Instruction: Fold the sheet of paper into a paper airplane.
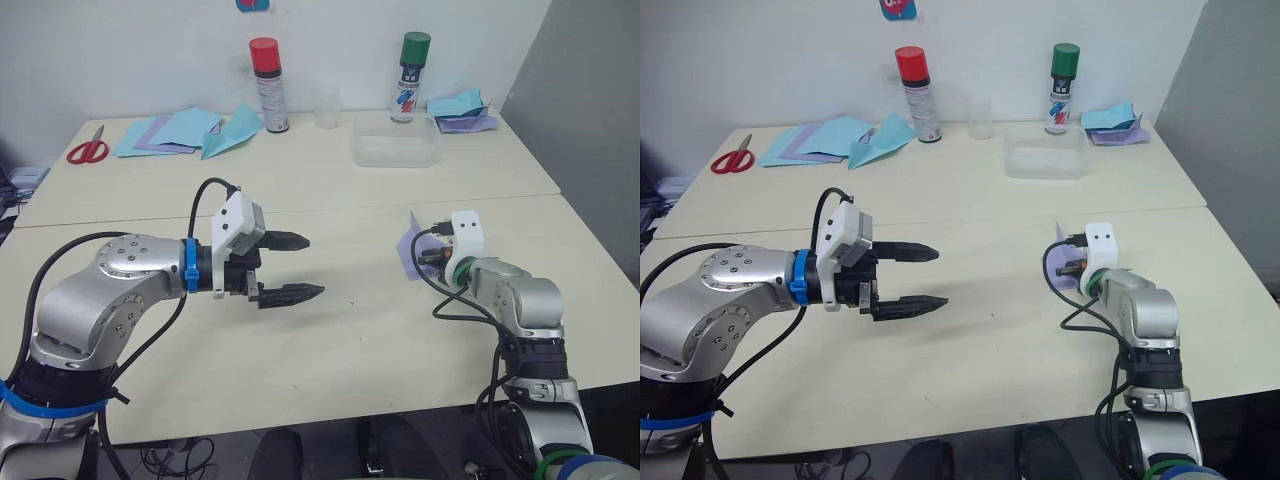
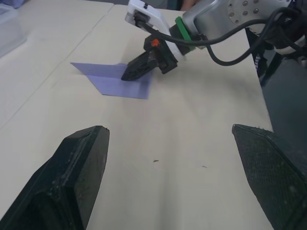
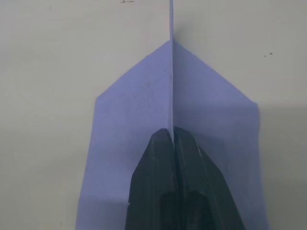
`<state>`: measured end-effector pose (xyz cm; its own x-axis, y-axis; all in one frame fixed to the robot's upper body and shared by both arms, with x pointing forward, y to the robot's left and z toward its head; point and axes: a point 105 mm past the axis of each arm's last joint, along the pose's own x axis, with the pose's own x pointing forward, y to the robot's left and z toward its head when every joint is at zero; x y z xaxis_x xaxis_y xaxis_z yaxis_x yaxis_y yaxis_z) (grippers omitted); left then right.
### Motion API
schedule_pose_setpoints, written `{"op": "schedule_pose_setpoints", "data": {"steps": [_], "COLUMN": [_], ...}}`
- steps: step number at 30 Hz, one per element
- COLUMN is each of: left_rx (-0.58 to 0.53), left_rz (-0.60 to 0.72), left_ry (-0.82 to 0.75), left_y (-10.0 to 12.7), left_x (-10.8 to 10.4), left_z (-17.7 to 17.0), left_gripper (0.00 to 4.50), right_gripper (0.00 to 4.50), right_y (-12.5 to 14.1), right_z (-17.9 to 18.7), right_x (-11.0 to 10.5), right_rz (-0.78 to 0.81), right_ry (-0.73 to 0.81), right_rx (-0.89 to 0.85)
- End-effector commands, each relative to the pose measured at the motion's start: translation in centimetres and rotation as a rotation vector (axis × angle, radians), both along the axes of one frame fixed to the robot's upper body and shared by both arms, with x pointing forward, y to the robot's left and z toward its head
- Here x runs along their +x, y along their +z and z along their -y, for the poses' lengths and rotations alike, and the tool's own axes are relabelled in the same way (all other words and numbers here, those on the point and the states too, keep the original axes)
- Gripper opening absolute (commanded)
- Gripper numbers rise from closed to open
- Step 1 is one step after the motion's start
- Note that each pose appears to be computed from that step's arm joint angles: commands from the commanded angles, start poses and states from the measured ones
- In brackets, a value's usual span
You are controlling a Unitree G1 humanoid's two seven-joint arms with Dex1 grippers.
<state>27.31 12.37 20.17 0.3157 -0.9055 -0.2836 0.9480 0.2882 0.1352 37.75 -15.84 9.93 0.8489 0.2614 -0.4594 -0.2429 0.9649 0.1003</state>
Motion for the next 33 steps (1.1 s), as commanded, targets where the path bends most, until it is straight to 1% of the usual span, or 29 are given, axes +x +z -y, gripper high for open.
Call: {"op": "schedule_pose_setpoints", "data": {"steps": [1,2,3,6,7,8,11,13,14,15,18,20,21,23,25,28,30,33], "left_rx": [-0.002,-0.001,0.000,0.005,0.006,0.008,0.023,0.052,0.062,0.078,0.105,0.118,0.150,0.198,0.211,0.225,0.212,0.191], "left_rz": [0.050,0.050,0.049,0.051,0.053,0.059,0.071,0.082,0.085,0.091,0.098,0.108,0.119,0.118,0.144,0.183,0.194,0.197], "left_ry": [-0.010,-0.007,-0.004,0.009,0.015,0.027,0.054,0.094,0.109,0.130,0.214,0.265,0.332,0.419,0.475,0.531,0.532,0.510], "left_y": [1.0,1.0,0.9,0.6,0.6,0.6,0.4,0.1,0.0,-0.2,0.0,0.2,0.3,0.4,0.5,0.4,0.3,0.2], "left_x": [-0.1,-0.1,-0.1,-0.1,0.0,0.1,0.5,0.8,0.9,1.0,1.3,1.4,1.6,1.4,1.2,1.3,1.3,1.3], "left_z": [0.0,0.0,-0.1,-0.6,-0.7,-1.0,-1.9,-3.4,-4.0,-5.0,-8.2,-9.8,-11.5,-14.0,-15.4,-16.6,-16.3,-15.3], "left_gripper": [4.50,4.50,4.50,4.50,4.50,4.50,4.50,4.50,4.50,4.50,4.50,4.50,4.50,4.50,4.50,4.50,4.50,4.50], "right_gripper": [0.42,0.61,0.93,2.06,2.35,2.64,3.76,4.45,4.45,4.45,4.45,4.45,4.45,4.45,4.45,4.45,4.45,4.45], "right_y": [0.8,1.1,1.4,2.7,3.2,4.2,6.4,8.3,8.9,9.4,10.1,10.4,10.3,10.2,10.4,11.0,10.9,10.8], "right_z": [0.3,0.4,0.5,0.1,-0.1,-0.5,-1.3,-1.3,-1.3,-1.2,-0.3,0.2,1.5,4.0,6.1,8.3,9.2,9.3], "right_x": [0.3,0.4,0.4,0.1,0.0,-0.2,-1.0,-1.8,-2.1,-2.8,-5.5,-7.0,-7.9,-8.9,-8.8,-8.2,-7.8,-7.8], "right_rz": [0.041,0.058,0.077,0.139,0.154,0.181,0.245,0.299,0.314,0.326,0.309,0.299,0.275,0.241,0.229,0.241,0.258,0.261], "right_ry": [-0.015,-0.015,-0.009,0.026,0.037,0.061,0.131,0.226,0.263,0.338,0.584,0.708,0.783,0.858,0.840,0.769,0.726,0.708], "right_rx": [0.013,0.007,-0.003,-0.028,-0.023,-0.014,-0.010,-0.039,-0.054,-0.082,-0.140,-0.155,-0.199,-0.275,-0.298,-0.303,-0.318,-0.297]}}
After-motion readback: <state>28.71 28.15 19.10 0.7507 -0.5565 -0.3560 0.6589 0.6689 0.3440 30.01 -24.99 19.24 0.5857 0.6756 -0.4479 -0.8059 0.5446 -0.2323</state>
